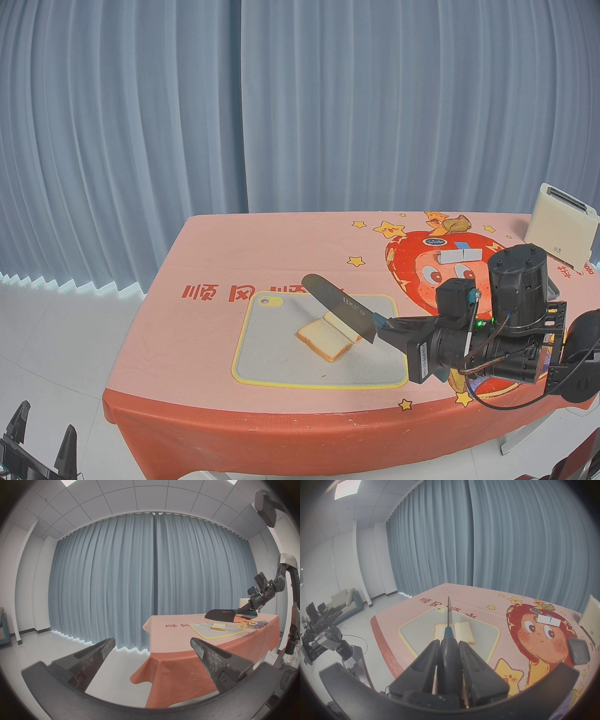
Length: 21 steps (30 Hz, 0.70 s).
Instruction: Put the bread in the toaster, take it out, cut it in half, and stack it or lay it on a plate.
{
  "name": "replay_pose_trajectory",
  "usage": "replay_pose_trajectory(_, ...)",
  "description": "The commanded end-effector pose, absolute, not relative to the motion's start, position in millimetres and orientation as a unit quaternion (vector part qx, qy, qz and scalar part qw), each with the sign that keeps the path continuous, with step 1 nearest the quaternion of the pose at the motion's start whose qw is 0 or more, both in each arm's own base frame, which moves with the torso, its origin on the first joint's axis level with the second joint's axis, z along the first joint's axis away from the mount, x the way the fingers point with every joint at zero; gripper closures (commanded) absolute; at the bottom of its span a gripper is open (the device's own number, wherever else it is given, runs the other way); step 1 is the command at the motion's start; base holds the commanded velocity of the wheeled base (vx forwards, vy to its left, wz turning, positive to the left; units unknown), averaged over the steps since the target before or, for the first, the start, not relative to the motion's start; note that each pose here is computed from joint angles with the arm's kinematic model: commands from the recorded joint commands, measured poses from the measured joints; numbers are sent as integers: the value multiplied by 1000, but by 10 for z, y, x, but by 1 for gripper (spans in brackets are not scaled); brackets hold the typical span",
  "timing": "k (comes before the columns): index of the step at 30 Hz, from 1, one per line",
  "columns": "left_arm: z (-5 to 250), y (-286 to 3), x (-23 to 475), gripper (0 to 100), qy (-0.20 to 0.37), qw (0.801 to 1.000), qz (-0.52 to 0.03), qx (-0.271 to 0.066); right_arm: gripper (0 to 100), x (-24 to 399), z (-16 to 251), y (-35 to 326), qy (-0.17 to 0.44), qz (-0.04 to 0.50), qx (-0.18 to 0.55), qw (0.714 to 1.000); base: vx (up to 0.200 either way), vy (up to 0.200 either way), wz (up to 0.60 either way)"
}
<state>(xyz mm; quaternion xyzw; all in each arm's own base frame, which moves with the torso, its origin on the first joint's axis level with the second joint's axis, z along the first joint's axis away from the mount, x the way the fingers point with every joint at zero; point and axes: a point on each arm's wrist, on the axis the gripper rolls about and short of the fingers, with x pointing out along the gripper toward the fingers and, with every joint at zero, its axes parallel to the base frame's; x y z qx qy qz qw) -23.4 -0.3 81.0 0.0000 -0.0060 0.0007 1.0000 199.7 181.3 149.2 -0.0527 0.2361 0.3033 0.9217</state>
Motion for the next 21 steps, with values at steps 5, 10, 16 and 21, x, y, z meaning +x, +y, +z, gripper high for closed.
replay_pose_trajectory(5, 760, -3, -228, 0, -2, 1000, 1, 0, 100, 1927, 1616, 1753, 216, 307, -44, 926, 0, 0, 0)
replay_pose_trajectory(10, 760, -3, -228, 0, -2, 1000, 1, 0, 100, 1908, 1656, 1736, 209, 308, -41, 927, 0, 0, 0)
replay_pose_trajectory(16, 760, -3, -228, 0, -2, 1000, 1, 0, 100, 1888, 1644, 1749, 210, 312, -43, 926, 0, 0, 0)
replay_pose_trajectory(21, 760, -3, -228, 0, -2, 1000, 1, 0, 100, 1863, 1685, 1726, 204, 313, -40, 927, 0, 0, 0)
